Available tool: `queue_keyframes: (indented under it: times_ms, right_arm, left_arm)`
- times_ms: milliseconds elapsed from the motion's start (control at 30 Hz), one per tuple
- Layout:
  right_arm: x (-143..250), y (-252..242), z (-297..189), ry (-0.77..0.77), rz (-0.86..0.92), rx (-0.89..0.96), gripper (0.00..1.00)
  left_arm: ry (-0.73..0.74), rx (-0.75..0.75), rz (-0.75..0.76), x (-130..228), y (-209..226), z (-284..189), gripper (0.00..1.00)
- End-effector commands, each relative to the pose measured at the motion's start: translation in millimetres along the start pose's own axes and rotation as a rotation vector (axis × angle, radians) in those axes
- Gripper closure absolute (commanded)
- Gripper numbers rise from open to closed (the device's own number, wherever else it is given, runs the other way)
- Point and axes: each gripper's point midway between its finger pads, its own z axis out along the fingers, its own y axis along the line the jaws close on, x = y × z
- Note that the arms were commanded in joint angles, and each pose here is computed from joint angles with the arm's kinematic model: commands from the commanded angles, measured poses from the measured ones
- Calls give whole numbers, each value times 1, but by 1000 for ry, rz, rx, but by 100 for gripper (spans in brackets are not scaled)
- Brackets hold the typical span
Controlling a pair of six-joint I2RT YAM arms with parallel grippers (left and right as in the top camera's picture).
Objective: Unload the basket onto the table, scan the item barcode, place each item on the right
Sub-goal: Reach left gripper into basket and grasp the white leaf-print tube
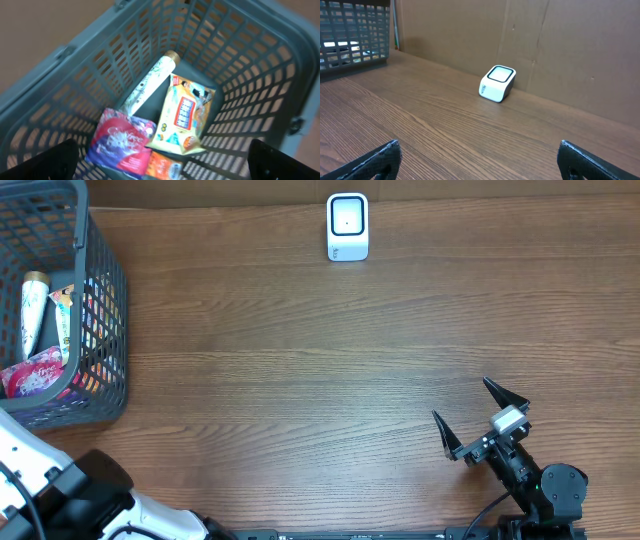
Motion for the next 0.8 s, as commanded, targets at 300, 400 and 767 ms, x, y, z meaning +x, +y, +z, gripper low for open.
queue_keyframes:
  times_ms: [300,400,767]
  right_arm:
    - [4,0,0,5,12,1,0]
    - [4,0,0,5,12,1,0]
    - [4,0,0,5,12,1,0]
  left_arm:
    - [269,-119,391,49,11,142,0]
    - [310,-151,425,60,14,170,0]
    - [394,-247,472,99,20,252,0]
